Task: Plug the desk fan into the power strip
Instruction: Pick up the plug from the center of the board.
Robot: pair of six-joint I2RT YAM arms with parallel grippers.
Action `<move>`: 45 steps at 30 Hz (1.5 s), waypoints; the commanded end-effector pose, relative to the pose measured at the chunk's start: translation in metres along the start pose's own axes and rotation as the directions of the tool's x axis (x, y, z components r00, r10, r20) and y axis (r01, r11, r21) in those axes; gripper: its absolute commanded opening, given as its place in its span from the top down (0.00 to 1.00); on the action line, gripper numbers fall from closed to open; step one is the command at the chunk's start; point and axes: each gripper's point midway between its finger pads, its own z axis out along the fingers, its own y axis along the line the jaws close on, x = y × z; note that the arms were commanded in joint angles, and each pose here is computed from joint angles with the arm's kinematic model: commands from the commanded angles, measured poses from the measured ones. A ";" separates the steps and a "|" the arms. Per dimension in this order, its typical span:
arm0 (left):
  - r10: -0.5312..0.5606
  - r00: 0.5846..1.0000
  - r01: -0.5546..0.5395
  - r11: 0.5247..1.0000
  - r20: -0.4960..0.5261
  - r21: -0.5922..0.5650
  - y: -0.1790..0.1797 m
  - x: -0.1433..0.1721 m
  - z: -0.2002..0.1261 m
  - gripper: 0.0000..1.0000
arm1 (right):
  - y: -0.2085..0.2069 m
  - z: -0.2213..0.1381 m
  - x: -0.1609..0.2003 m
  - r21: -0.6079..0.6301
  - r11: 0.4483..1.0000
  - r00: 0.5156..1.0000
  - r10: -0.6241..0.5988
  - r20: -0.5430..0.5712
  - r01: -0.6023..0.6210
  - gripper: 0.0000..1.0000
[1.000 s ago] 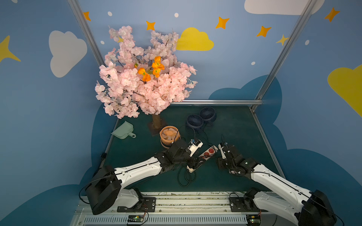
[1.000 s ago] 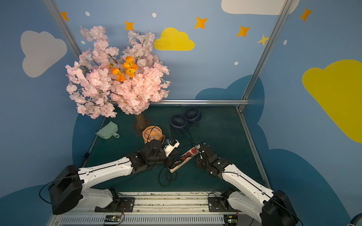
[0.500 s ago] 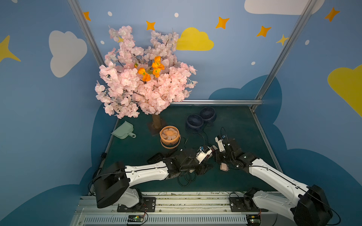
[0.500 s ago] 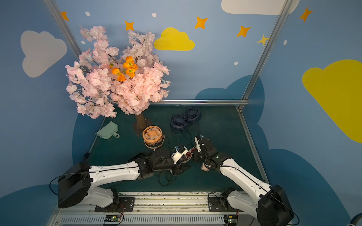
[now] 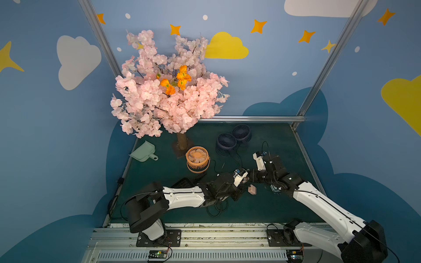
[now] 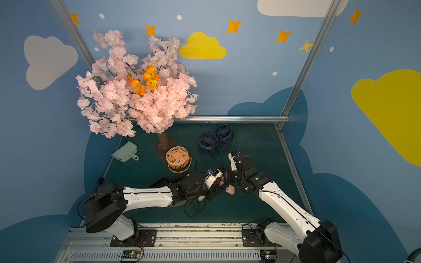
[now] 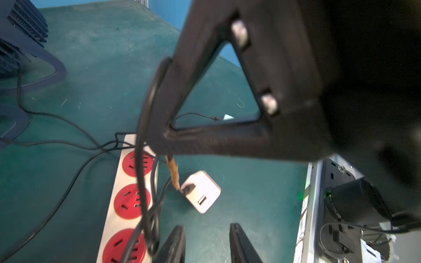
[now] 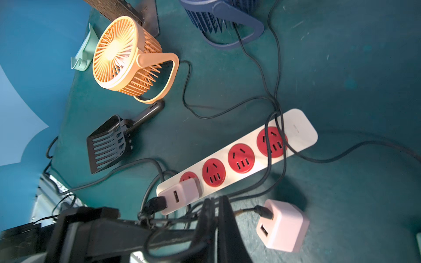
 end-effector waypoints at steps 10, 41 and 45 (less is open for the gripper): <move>-0.020 0.999 0.023 0.997 0.039 -0.079 0.021 -0.018 0.022 0.65 | 0.020 -0.023 -0.009 -0.096 0.991 0.996 0.089 -0.019 -0.090 1.00; -0.118 0.993 0.118 0.977 -0.011 0.177 0.008 -0.069 -0.002 0.98 | -0.038 -0.026 0.046 0.255 0.967 0.997 -0.015 0.080 -0.006 0.39; -0.192 0.981 0.191 0.966 -0.010 0.176 0.008 -0.075 0.000 0.98 | -0.031 -0.008 0.056 0.226 0.969 0.991 0.076 0.110 -0.100 0.41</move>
